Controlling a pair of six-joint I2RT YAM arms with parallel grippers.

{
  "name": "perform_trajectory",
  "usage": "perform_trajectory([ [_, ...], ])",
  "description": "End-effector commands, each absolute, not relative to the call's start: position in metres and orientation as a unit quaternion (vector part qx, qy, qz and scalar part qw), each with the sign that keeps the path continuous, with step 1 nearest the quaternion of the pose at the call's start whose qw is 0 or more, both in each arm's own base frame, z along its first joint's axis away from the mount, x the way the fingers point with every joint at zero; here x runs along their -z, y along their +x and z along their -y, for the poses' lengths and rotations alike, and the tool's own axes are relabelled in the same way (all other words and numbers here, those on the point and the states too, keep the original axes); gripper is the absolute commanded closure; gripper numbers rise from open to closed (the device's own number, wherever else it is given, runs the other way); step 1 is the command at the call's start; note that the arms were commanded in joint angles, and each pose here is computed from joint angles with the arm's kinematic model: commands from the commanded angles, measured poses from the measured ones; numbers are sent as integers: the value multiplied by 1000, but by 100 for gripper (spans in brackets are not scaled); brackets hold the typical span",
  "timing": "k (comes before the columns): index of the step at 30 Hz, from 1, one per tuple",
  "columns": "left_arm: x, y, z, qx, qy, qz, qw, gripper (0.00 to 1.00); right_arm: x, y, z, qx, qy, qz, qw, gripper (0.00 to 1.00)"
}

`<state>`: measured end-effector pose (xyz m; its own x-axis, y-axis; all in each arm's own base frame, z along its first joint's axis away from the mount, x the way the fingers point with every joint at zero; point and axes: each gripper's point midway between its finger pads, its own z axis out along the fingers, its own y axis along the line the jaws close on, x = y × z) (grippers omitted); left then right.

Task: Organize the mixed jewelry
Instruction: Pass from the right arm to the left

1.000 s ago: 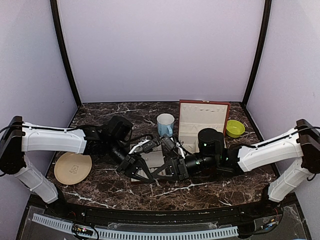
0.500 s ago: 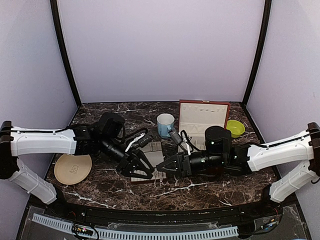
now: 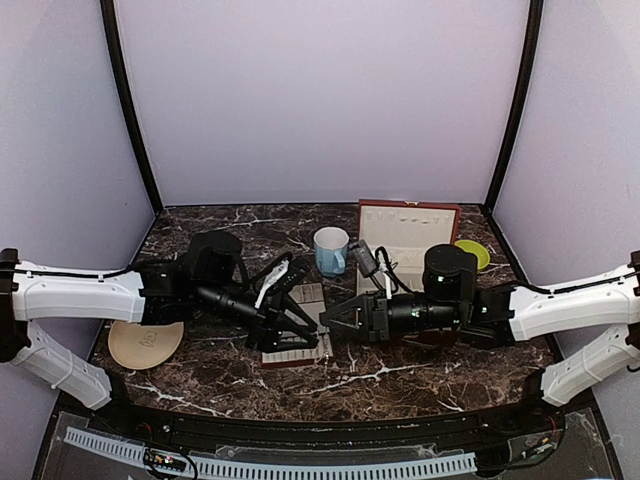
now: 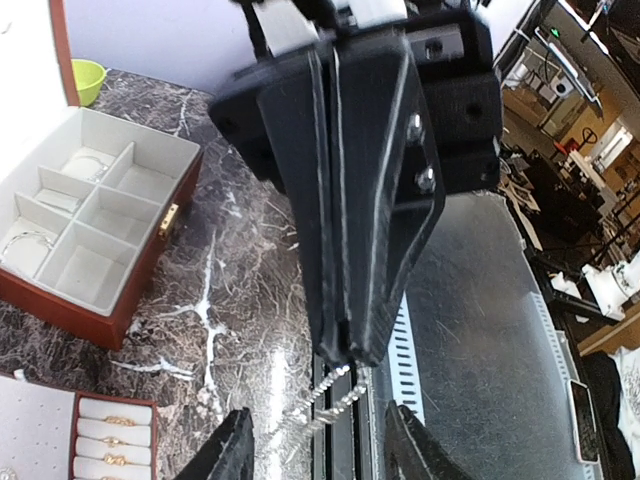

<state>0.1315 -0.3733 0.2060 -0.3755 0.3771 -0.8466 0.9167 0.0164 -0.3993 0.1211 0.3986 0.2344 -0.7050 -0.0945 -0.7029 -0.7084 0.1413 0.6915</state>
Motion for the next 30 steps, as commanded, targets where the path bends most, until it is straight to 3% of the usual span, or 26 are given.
perform_trajectory([
  [1, -200, 132, 381, 487, 509, -650, 286, 55, -249, 125, -394, -598, -277, -697, 282, 100],
  [10, -202, 133, 390, 486, 518, -640, 291, 65, -248, 124, -394, -600, -277, -697, 277, 100],
  [18, -204, 143, 390, 466, 509, -650, 318, 58, -247, 123, -396, -602, -279, -696, 273, 100],
  [24, -214, 135, 393, 491, 511, -636, 305, 74, -246, 123, -396, -602, -279, -698, 270, 100],
  [30, -227, 132, 394, 507, 509, -627, 303, 78, -244, 125, -395, -600, -273, -701, 271, 100],
])
